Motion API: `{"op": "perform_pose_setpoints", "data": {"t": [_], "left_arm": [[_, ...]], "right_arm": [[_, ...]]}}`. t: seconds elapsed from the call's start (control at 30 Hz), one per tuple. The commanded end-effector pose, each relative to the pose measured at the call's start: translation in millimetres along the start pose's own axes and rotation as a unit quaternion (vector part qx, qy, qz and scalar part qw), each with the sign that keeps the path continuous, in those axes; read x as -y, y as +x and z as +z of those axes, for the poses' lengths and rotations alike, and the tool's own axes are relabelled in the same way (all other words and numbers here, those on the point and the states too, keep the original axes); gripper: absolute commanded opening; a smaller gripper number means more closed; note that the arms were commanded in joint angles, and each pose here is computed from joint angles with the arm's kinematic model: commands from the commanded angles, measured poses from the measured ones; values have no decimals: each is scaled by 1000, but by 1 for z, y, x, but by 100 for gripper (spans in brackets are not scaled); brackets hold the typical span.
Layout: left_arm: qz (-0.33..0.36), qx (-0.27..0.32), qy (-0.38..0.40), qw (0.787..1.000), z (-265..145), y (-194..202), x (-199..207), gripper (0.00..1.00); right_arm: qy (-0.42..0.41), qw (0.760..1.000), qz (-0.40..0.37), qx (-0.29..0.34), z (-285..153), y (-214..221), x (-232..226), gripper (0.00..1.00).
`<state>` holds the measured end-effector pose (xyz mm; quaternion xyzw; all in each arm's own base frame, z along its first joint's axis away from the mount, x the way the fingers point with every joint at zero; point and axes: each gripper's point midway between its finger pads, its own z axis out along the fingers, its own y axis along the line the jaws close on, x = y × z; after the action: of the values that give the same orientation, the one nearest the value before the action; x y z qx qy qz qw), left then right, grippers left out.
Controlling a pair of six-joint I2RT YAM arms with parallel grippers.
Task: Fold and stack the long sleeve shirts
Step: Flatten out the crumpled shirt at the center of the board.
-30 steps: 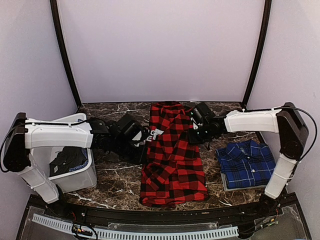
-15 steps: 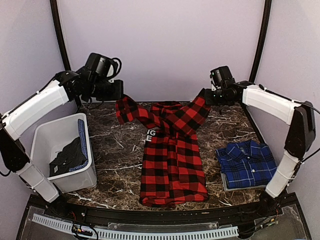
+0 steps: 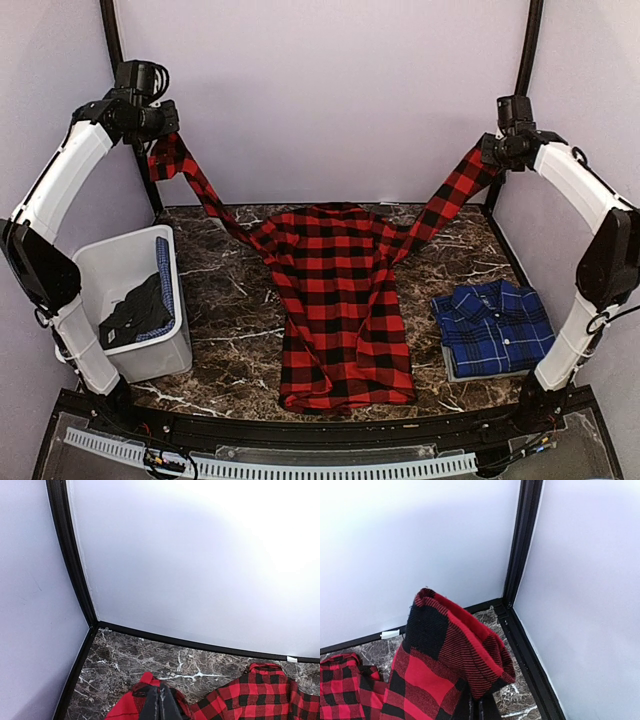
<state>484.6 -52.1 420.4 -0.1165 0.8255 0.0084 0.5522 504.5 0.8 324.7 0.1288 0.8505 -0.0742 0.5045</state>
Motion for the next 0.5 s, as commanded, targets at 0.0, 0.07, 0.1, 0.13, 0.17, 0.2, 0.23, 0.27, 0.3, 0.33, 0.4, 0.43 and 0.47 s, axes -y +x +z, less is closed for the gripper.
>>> {"op": "perform_pose_setpoints", "data": {"t": [0.0, 0.07, 0.1, 0.13, 0.17, 0.2, 0.23, 0.27, 0.3, 0.33, 0.4, 0.43, 0.47], "left_arm": [[1, 9, -21, 1000, 2, -18, -22, 0], [-1, 8, -23, 1000, 7, -19, -25, 0], [0, 6, -24, 1000, 10, -18, -25, 0], [0, 6, -23, 1000, 12, -19, -25, 0], [1, 7, -24, 1000, 13, -19, -25, 0], [1, 8, -25, 1000, 14, -20, -25, 0], [2, 8, -24, 1000, 14, -20, -25, 0], [2, 9, -23, 1000, 15, -21, -24, 0], [3, 9, -22, 1000, 16, -21, -24, 0], [3, 9, -21, 1000, 16, -21, -24, 0], [4, 11, -22, 1000, 16, -23, -24, 0], [6, 12, -22, 1000, 16, -24, -24, 0], [5, 18, -22, 1000, 14, -27, -24, 0]], "right_arm": [[14, 999, 14, 36, -6, -39, 22, 0], [17, 999, 18, 42, -4, -49, 28, 0], [17, 999, 18, 44, -2, -53, 29, 0], [18, 999, 19, 44, 0, -56, 30, 0], [18, 999, 19, 44, 1, -59, 31, 0], [18, 999, 19, 45, 3, -62, 31, 0], [18, 999, 20, 46, 4, -64, 32, 0], [17, 998, 19, 48, 5, -67, 33, 0], [19, 999, 18, 46, 8, -67, 34, 0], [21, 999, 19, 45, 10, -68, 37, 0], [21, 999, 20, 45, 13, -71, 39, 0], [19, 999, 19, 46, 14, -72, 37, 0], [23, 998, 21, 46, 17, -74, 45, 0]]}}
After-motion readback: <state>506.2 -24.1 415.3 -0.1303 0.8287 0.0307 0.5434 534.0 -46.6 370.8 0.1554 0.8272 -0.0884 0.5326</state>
